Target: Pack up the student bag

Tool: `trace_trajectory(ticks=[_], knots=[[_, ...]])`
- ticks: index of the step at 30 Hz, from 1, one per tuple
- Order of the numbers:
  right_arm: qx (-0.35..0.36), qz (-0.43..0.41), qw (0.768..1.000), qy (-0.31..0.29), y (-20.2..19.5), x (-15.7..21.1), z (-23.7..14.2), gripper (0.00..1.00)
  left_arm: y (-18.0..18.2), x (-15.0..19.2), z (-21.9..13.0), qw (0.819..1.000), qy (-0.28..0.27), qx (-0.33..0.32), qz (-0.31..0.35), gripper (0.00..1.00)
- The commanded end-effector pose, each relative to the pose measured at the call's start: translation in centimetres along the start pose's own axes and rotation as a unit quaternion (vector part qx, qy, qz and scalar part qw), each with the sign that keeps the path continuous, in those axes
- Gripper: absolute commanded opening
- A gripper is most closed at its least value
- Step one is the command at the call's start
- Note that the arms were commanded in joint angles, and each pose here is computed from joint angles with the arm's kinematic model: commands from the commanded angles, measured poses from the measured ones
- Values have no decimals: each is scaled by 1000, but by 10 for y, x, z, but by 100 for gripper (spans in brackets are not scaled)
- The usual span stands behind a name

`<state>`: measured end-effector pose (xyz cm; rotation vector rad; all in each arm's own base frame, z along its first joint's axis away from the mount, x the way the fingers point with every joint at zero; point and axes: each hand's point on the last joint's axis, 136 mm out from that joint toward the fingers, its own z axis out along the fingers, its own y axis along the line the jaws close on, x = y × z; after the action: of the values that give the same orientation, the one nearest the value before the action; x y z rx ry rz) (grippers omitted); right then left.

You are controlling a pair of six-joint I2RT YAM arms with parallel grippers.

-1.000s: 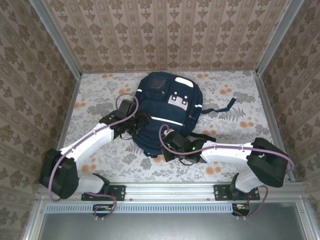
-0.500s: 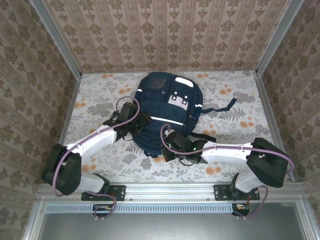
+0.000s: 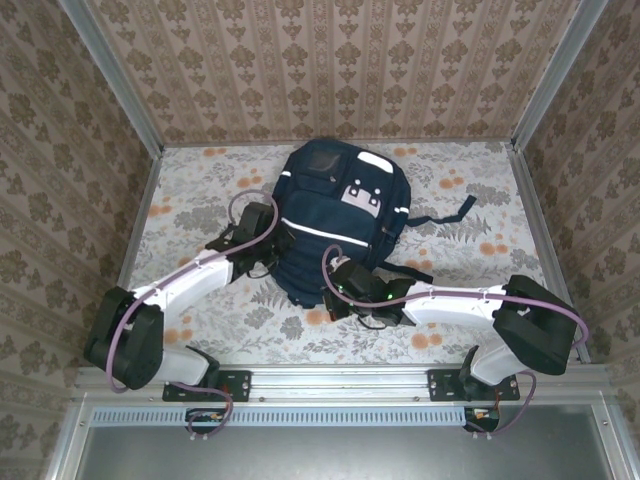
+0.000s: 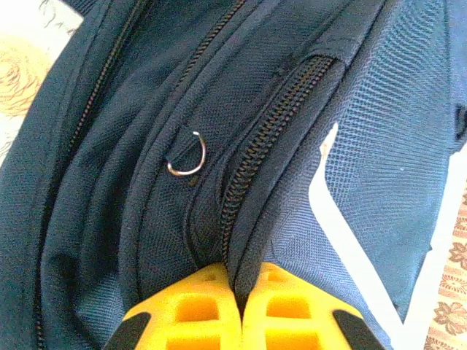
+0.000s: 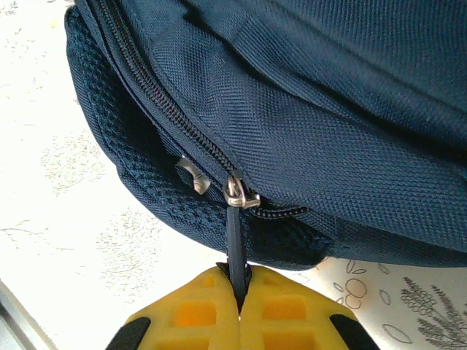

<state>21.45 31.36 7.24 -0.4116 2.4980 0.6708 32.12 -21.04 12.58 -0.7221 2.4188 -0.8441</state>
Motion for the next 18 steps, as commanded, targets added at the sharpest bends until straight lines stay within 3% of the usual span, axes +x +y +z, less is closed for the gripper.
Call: trace_trajectory(ticks=[1, 9, 18], knots=[[48, -26, 999, 5, -15, -2, -15, 0, -44, -46, -34, 995, -81, 40, 30, 0], [136, -64, 988, 21, -49, 4, -32, 0, -53, -60, -49, 995, -78, 32, 44, 0], [180, -83, 980, 17, -73, 3, -54, 0, -64, -68, -59, 995, -62, 31, 76, 0]])
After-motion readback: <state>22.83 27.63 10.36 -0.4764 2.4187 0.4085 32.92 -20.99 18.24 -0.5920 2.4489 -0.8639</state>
